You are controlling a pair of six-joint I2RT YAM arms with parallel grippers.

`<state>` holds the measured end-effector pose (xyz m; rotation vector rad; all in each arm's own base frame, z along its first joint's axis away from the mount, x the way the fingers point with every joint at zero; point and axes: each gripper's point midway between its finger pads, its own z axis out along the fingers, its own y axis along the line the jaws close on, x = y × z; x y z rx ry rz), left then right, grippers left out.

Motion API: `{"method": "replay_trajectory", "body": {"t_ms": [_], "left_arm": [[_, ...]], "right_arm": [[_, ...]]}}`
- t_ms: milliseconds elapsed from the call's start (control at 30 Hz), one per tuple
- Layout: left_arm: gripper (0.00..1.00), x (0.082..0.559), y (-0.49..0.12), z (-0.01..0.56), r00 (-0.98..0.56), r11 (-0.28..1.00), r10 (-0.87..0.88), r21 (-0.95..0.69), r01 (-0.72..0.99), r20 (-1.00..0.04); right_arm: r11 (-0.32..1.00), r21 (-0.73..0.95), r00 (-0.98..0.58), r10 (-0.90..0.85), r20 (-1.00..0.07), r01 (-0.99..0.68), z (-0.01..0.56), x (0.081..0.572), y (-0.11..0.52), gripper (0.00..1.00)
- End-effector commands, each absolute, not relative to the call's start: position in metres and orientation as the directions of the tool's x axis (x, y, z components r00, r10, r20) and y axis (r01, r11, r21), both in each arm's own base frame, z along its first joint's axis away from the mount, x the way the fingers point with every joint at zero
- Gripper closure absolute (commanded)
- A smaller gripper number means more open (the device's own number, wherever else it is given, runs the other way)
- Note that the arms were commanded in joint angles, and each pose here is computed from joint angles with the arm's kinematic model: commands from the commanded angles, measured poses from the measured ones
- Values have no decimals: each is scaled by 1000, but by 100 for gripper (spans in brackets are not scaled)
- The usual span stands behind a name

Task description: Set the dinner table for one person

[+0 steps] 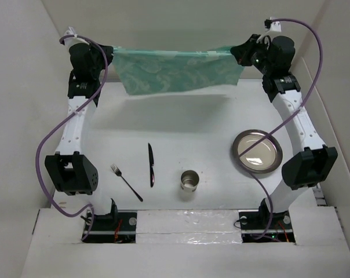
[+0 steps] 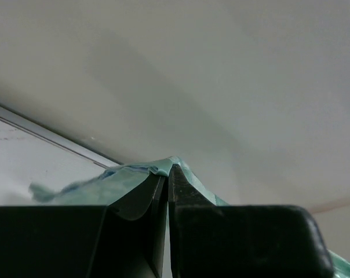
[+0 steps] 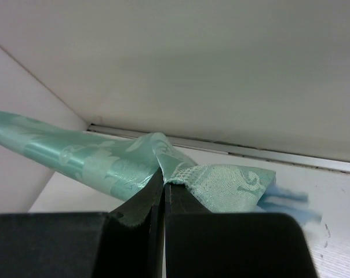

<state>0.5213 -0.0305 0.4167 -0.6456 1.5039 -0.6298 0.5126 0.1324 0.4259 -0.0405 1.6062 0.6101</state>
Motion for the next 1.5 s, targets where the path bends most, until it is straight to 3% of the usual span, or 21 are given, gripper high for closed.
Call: {"method": "replay_trajectory", "body": {"t_ms": [0,133,200,267,300,467,700,1100,1333,1467], "left_arm": [[100,503,-33,455,43,689,-724,-719,90,-689],[100,502,-38,384,-28,652,-756,-757,47,-654],[100,495,-41,282,-140,614,-787,-785,-81,-601],[100,493,-40,271,-137,610,-790,-788,-83,-597],[100,483,-38,232,-167,607,-794,-781,-147,-585],[100,462,-26,158,-178,610,-792,-746,-268,-584],[100,425,-18,102,-172,580,-811,-732,-358,-559],[100,386,-10,84,-113,528,-835,-727,-439,-538],[100,372,-9,83,-107,520,-835,-711,-474,-540],[85,366,-7,87,-94,515,-835,-709,-482,-542]], "right_arm": [[853,317,-29,336,-941,-414,462,492,124,100],[851,378,-133,354,-926,-365,378,489,116,100],[857,425,-287,345,-894,-291,273,486,115,100],[859,433,-309,348,-885,-275,255,484,114,100],[862,443,-342,351,-872,-245,227,485,113,100],[855,479,-498,334,-801,-198,128,475,118,100],[860,485,-555,328,-764,-159,94,459,116,100],[885,452,-597,305,-742,-111,70,413,113,100],[890,446,-600,304,-740,-98,72,400,119,93],[908,409,-594,282,-754,-88,80,394,124,88]]}}
